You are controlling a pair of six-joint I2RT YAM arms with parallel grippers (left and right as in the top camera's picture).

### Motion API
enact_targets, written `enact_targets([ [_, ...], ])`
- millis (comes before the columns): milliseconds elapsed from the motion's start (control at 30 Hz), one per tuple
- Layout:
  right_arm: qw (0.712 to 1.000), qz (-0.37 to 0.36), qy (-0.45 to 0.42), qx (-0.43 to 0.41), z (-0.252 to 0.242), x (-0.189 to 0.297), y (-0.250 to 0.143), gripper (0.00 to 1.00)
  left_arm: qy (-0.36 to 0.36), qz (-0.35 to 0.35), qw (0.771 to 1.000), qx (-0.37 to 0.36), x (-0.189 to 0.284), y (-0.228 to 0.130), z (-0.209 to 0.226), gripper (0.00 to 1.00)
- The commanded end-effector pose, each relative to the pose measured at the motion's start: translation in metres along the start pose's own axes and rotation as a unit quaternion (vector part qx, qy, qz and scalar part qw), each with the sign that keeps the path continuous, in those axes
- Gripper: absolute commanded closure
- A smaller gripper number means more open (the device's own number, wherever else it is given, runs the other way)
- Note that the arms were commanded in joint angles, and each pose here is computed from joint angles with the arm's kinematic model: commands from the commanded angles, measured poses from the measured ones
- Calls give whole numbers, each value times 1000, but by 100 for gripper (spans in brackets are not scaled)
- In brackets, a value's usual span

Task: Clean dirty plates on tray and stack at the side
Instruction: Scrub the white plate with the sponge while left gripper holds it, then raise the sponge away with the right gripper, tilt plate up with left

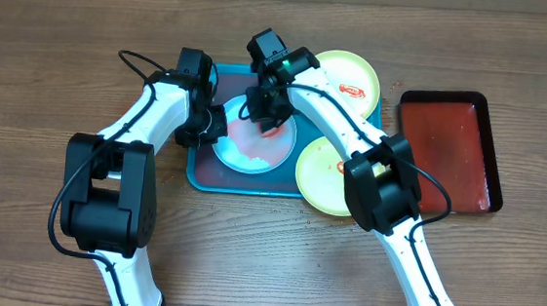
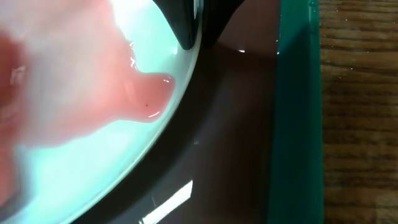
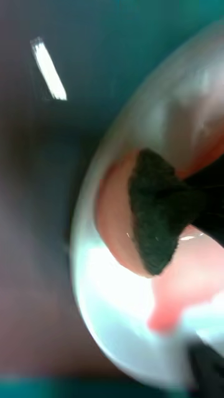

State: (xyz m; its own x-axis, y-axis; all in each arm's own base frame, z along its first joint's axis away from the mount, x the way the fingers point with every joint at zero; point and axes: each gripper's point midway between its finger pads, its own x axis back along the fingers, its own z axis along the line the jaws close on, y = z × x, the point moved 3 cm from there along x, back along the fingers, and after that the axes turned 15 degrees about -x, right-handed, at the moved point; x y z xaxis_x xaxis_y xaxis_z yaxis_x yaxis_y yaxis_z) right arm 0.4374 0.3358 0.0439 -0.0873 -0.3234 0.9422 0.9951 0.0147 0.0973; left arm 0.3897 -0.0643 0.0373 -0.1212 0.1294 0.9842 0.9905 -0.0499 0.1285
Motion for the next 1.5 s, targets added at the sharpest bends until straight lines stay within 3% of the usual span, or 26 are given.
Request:
enact_targets([
  [0, 990, 103, 90, 33, 36, -14, -44, 96, 7, 19, 1000, -10, -12, -9, 0, 96],
  [267, 988, 152, 34, 2, 7, -4, -61, 96, 7, 19, 1000, -10, -12, -9, 0, 96],
  [533, 993, 46, -111, -17, -44, 52, -26, 96, 6, 13, 1000, -11, -12, -7, 0, 96],
  [733, 996, -21, -89, -22, -38, 118, -11, 96, 6, 4, 1000, -13, -12, -3, 0, 96],
  [967, 994, -83, -48, -50, -44, 202, -5, 96, 15, -18, 997, -70, 11, 6, 0, 96],
  [1200, 989, -127, -20, -78, -64, 251, 4, 96, 90, -89, 988, -88, 73, 21, 12, 96],
  [1467, 982, -143, -29, -123, -106, 269, 17, 96, 194, -130, 967, -100, 122, 21, 31, 96],
])
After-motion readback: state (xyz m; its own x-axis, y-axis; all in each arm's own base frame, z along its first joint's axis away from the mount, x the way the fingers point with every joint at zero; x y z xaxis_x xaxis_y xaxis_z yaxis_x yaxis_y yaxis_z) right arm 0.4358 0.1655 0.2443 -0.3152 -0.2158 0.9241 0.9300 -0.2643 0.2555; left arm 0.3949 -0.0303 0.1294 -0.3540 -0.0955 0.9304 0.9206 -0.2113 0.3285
